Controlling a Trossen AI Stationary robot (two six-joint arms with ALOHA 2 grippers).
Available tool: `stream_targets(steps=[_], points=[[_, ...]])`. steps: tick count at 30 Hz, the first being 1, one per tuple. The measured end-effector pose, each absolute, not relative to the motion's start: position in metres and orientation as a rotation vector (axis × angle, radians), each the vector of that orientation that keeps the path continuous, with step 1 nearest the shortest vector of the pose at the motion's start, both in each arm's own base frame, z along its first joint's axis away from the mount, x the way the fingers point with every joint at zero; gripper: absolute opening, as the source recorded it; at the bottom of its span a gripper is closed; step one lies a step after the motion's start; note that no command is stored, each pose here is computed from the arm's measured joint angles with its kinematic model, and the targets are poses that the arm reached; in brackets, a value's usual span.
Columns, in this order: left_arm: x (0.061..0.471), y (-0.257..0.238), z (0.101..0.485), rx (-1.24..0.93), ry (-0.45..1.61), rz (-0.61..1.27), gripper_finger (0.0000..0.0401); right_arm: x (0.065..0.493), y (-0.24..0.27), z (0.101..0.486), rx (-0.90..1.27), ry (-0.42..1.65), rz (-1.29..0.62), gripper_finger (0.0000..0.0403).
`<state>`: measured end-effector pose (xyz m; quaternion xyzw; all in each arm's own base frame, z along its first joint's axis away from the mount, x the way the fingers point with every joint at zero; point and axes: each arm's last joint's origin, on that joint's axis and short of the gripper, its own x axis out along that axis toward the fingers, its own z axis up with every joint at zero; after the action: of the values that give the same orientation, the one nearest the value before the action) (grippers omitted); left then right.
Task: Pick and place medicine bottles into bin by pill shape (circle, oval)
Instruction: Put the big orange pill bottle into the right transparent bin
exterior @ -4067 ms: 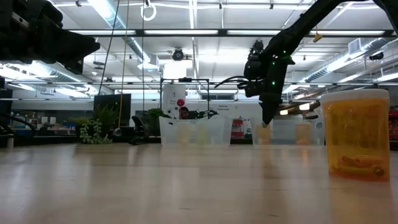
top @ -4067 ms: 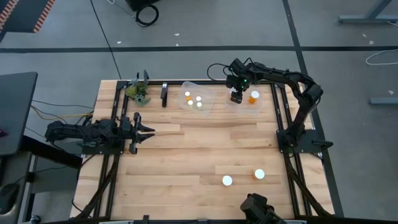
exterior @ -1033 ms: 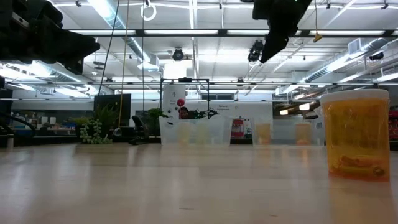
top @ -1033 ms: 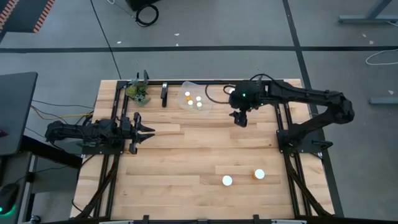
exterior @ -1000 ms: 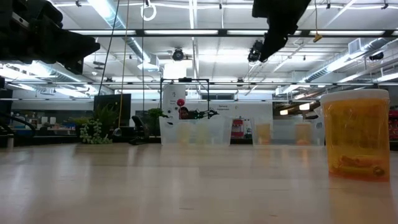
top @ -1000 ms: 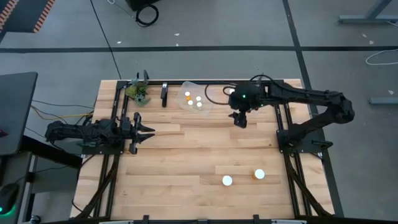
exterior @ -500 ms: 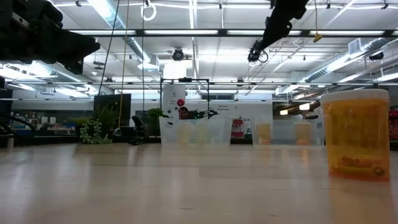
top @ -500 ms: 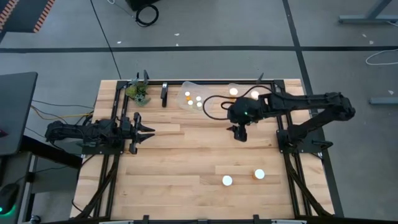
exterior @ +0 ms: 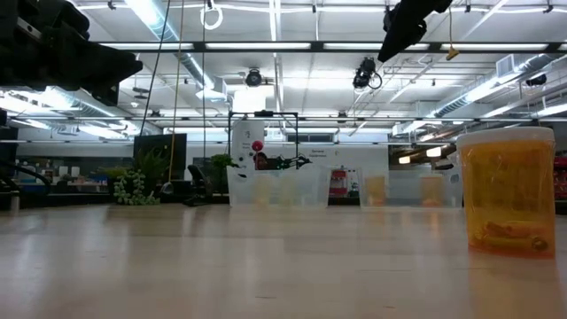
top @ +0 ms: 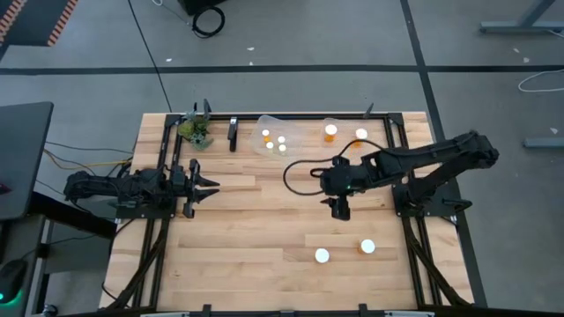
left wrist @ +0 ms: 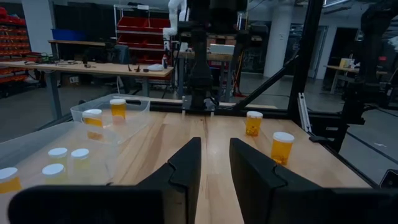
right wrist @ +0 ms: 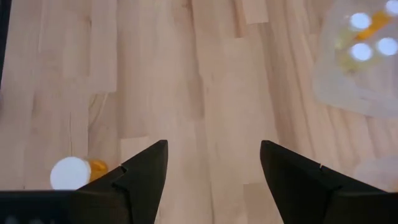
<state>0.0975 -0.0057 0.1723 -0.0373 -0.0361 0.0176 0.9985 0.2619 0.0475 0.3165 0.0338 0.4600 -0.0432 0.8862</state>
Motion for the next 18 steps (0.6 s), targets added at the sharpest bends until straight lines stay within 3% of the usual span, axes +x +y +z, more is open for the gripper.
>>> stream_targets(steps=[18], points=[[0.097, -0.006, 0.172, -0.074, -0.072, 0.035, 0.0093, 0.280, 0.092, 0.284, 0.084, 1.046, -0.039, 0.0262]])
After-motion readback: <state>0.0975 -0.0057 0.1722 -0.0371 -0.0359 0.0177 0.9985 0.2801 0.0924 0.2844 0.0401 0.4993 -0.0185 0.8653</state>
